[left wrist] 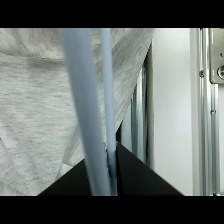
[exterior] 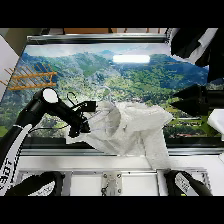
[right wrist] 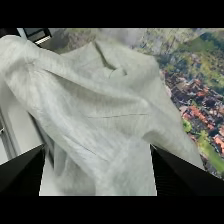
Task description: Fold the clothes and pants, and hang the long-sleeved shirts on hangers.
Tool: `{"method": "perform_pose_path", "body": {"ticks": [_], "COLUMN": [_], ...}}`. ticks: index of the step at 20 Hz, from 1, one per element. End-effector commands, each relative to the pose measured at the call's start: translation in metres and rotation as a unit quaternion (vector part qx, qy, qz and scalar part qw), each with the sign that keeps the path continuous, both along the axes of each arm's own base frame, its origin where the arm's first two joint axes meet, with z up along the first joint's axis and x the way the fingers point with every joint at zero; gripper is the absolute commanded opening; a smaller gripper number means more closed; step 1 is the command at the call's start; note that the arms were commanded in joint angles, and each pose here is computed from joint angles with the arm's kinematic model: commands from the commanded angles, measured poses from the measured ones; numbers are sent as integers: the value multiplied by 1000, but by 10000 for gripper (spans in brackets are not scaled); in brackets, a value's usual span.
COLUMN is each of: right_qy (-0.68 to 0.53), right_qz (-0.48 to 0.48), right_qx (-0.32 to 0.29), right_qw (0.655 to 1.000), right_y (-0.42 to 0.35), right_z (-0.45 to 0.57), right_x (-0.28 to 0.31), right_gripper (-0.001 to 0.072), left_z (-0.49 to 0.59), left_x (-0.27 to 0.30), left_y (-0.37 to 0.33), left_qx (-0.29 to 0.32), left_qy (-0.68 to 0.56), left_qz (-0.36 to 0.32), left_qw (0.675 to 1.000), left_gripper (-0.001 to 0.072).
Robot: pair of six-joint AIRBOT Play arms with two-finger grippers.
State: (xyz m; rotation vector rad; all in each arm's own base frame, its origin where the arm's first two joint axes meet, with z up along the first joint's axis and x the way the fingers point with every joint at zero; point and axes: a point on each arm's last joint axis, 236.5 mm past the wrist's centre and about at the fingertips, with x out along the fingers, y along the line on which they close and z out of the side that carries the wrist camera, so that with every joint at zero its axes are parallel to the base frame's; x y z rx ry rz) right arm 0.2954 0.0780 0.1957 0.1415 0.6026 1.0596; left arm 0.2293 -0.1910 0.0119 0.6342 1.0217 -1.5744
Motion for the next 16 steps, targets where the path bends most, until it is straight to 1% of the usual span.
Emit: {"method": "perform_pose_path", "body": {"ticks": [1,5,10,13,16], "right_qy": [-65,-84,-72,-65,-55], "right_qz": [-1,28,50,84,101], "right_qx": [30,32,47,56,54], "right_qw": [997,996,995,993,992], "right_y": [-20,-7,4,20,37], "right_z": [-31,-62,-77,-84,-93], "right_x": [-6,-16,-17,-19,-15], "right_gripper": [712,712,712,712,713], "left_z": [0,0,0,0,0], "left_x": [0,0,0,0,0], "left_y": [0,0,0,0,0], "left_qx": [0,0,0,0,0], "left_qy": [0,1,0,0,1], "left_qz": [0,0,0,-1,0], "left_qw": [1000,1000,1000,1000,1000], "left_gripper": [21,20,21,20,20]}}
